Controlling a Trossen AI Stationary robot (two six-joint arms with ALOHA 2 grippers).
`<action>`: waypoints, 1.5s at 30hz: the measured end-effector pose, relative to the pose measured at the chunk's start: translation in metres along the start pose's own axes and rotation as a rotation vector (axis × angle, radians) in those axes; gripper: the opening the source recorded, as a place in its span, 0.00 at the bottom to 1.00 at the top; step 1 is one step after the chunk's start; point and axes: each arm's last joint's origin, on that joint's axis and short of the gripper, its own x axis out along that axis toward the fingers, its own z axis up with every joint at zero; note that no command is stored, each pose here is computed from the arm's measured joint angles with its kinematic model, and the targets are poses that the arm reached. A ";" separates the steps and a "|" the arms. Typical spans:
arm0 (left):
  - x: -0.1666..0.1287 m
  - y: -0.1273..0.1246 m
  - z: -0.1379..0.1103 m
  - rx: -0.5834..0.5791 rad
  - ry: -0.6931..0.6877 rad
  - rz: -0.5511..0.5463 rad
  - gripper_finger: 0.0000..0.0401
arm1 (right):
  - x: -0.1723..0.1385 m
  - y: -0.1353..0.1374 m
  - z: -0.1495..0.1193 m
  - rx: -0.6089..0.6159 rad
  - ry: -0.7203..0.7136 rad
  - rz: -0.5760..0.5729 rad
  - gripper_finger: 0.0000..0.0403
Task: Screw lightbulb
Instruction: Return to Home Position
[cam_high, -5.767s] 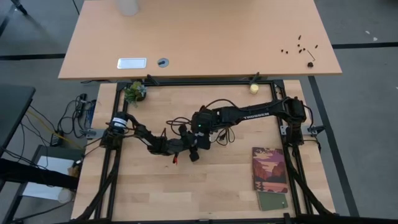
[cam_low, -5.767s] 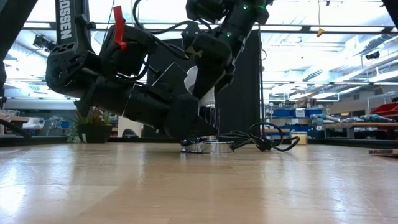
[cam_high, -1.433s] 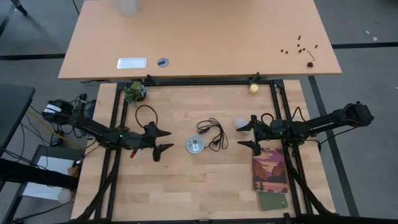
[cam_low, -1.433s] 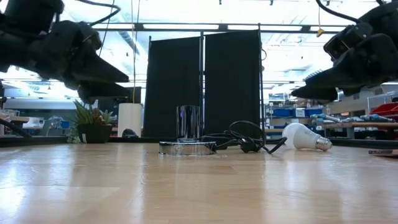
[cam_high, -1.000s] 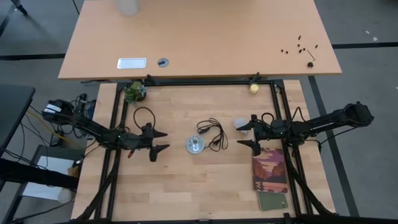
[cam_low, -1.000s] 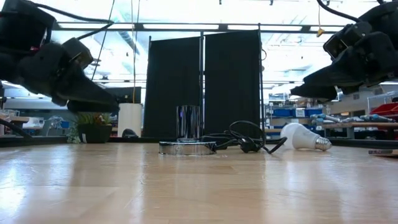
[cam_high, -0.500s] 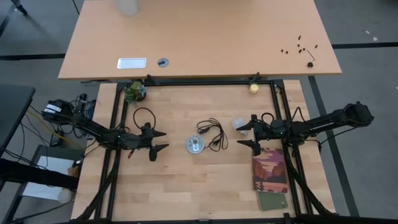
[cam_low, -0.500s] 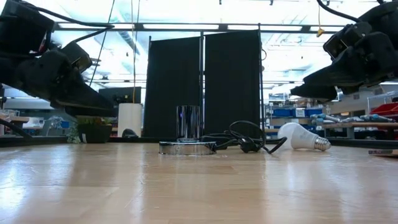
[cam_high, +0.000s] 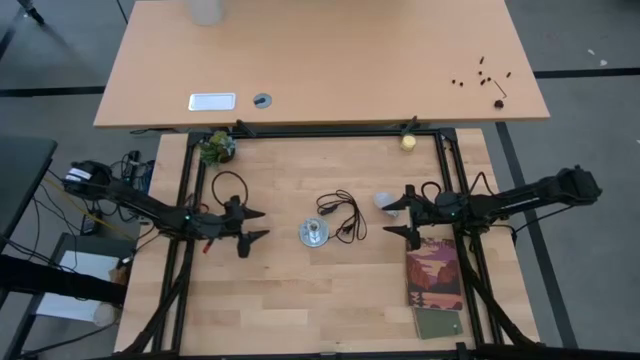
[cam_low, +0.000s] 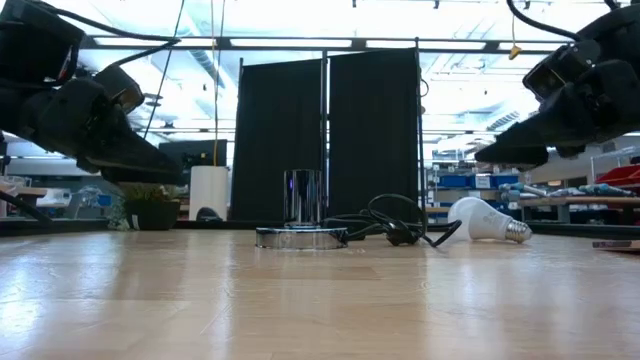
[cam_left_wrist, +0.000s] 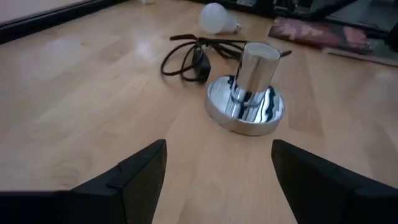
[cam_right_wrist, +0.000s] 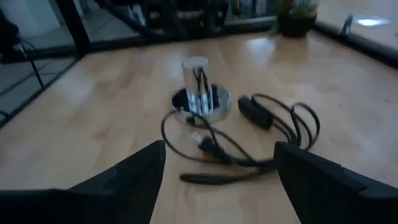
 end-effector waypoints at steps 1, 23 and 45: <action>-0.001 0.000 0.000 0.001 0.001 0.001 0.73 | -0.001 0.000 -0.001 -0.001 0.014 -0.002 0.77; -0.032 0.009 0.026 -0.106 -0.184 -0.071 0.73 | -0.039 -0.004 0.022 0.027 -0.266 0.004 0.76; -0.049 0.017 0.030 -0.152 -0.264 -0.103 0.73 | -0.048 -0.012 0.020 0.035 -0.289 -0.062 0.76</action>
